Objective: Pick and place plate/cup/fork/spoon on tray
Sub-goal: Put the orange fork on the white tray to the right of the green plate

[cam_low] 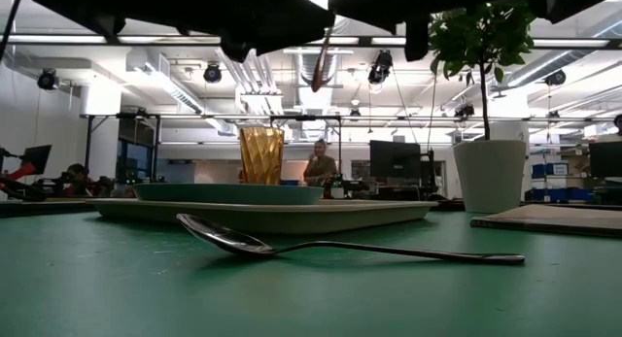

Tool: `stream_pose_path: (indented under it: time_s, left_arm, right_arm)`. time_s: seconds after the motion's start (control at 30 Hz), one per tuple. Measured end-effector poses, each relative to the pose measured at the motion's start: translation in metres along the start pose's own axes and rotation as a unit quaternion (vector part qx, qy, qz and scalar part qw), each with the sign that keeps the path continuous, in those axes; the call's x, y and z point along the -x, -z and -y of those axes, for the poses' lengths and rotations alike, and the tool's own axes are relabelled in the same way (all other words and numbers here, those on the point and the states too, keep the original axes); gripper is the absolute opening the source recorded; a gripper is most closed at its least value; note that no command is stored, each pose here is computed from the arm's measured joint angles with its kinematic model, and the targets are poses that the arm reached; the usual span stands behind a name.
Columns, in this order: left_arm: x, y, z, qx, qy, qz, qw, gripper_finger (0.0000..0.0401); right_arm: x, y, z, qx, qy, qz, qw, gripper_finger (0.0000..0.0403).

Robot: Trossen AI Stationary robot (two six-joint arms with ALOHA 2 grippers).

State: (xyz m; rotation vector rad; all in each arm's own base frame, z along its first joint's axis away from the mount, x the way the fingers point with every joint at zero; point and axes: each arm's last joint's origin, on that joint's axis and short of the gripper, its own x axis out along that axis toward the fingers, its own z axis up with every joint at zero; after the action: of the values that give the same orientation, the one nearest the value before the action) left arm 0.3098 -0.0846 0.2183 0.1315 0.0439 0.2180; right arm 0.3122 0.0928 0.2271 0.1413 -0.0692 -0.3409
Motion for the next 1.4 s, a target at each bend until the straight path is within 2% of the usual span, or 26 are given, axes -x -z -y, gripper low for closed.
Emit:
stream_pose_path:
  time_s: [0.1, 0.2, 0.33, 0.43, 0.67, 1.0, 1.13, 1.3, 1.4]
  left_arm:
    - [-0.005, 0.003, 0.002, 0.003, -0.009, -0.003, 1.000, 0.0179]
    - [-0.006, 0.005, 0.001, 0.000, -0.046, -0.011, 0.999, 0.0176]
    - [-0.006, 0.006, 0.000, -0.001, -0.059, -0.013, 0.998, 0.0157]
    - [-0.006, 0.007, -0.001, -0.001, -0.067, -0.015, 0.998, 0.0122]
    - [-0.006, 0.007, -0.001, 0.000, -0.066, -0.016, 0.998, 0.0011]
    - [-0.005, 0.009, -0.001, 0.009, -0.065, -0.019, 0.998, 0.0001]
    - [-0.005, 0.010, 0.000, 0.002, -0.064, -0.023, 0.998, 0.0000]
    - [0.000, 0.015, 0.002, -0.003, -0.057, -0.028, 0.998, 0.0000]
    - [0.004, 0.015, 0.004, -0.014, -0.081, -0.032, 0.996, 0.0000]
  right_arm:
    - [-0.002, -0.001, -0.001, -0.003, 0.007, 0.006, 1.000, 0.0008]
    - [-0.003, -0.002, -0.002, -0.007, 0.010, 0.011, 1.000, 0.0008]
    - [-0.004, -0.003, -0.002, -0.015, 0.014, 0.021, 1.000, 0.0008]
    - [-0.005, -0.004, 0.000, -0.019, 0.021, 0.026, 0.999, 0.0008]
    - [-0.006, -0.005, 0.002, -0.023, 0.027, 0.033, 0.999, 0.0008]
    - [-0.006, -0.004, 0.002, -0.010, 0.025, 0.027, 0.999, 0.0011]
    - [-0.006, -0.004, 0.002, -0.011, 0.025, 0.029, 0.999, 0.0038]
    - [-0.005, -0.006, 0.001, -0.012, 0.024, 0.029, 0.999, 0.0103]
    - [-0.003, -0.008, 0.001, -0.009, 0.022, 0.025, 0.999, 0.0140]
